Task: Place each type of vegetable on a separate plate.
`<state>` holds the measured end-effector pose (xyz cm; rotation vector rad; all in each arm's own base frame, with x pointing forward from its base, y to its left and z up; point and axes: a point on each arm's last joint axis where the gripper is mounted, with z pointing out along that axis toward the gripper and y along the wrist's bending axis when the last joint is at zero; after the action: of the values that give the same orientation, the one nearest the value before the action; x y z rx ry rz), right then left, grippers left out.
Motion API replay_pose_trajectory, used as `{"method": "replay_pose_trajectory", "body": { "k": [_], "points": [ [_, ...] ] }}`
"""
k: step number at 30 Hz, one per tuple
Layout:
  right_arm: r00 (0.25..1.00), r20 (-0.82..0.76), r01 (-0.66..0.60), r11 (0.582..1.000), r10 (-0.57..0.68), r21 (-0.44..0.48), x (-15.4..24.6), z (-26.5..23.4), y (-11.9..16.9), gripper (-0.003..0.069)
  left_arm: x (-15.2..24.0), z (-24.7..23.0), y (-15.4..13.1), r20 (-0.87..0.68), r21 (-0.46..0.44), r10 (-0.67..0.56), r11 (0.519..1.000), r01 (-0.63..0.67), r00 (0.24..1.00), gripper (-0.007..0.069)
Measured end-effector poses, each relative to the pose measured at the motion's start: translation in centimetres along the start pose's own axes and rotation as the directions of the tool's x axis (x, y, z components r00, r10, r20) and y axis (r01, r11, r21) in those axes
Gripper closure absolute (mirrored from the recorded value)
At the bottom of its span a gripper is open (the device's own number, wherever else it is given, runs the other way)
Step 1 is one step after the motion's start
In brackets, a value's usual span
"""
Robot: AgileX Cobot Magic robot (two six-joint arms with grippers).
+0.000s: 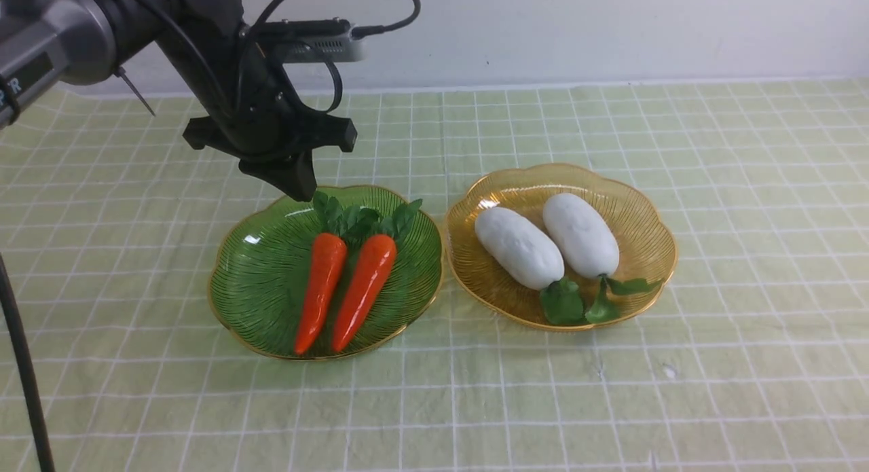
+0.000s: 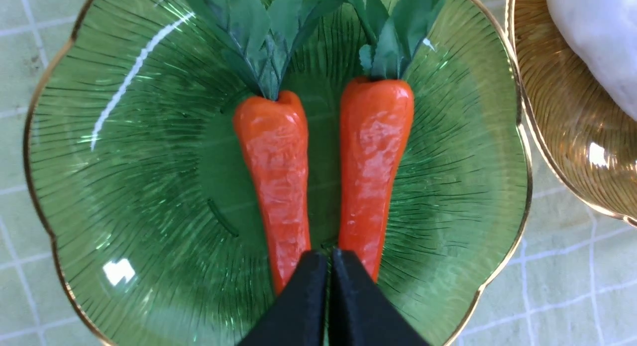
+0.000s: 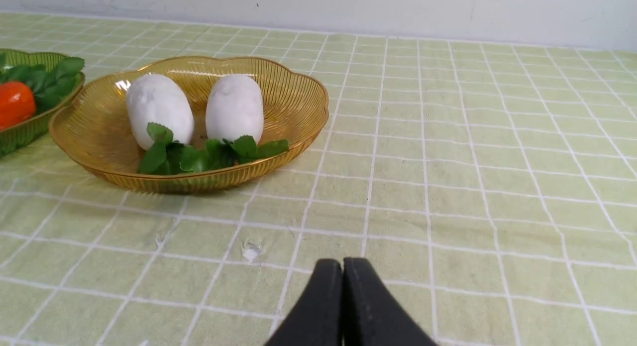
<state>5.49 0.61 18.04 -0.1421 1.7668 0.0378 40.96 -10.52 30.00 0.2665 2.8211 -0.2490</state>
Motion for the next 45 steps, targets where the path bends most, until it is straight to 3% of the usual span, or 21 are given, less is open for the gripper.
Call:
{"method": "replay_pose_trajectory", "body": {
  "k": [16,21,30,35,40,45],
  "points": [
    [1.0,-0.01,0.003,0.996,-0.002,0.092,0.0,0.0,-0.5,0.0673,3.1,-12.6,-1.7,0.264,0.027,0.028,0.999,-0.037,0.964,0.0633],
    [1.0,-0.011,0.003,0.996,-0.002,0.093,0.0,0.0,-0.5,0.0673,7.0,-17.0,-2.0,0.334,0.021,0.061,0.997,-0.072,0.941,0.0633],
    [1.0,-0.011,0.003,0.996,-0.002,0.093,0.0,0.0,-0.5,0.0673,12.8,-21.2,-1.6,0.405,-0.084,0.151,0.988,-0.127,0.902,0.0633],
    [1.0,-0.011,0.004,0.996,-0.003,0.093,0.0,0.0,-0.5,0.0673,17.9,-23.2,-1.3,0.454,-0.112,0.164,0.986,-0.127,0.876,0.0633],
    [1.0,-0.009,-0.019,0.995,0.02,0.093,0.0,0.0,-0.5,0.0673,25.4,-22.1,-0.8,0.455,-0.115,0.166,0.985,-0.128,0.875,0.0633],
    [1.0,-0.009,-0.018,0.995,0.019,0.094,0.0,0.0,-0.5,0.0673,33.1,-19.1,-0.6,0.484,-0.041,0.137,0.99,-0.134,0.865,0.0633]
  ]
}}
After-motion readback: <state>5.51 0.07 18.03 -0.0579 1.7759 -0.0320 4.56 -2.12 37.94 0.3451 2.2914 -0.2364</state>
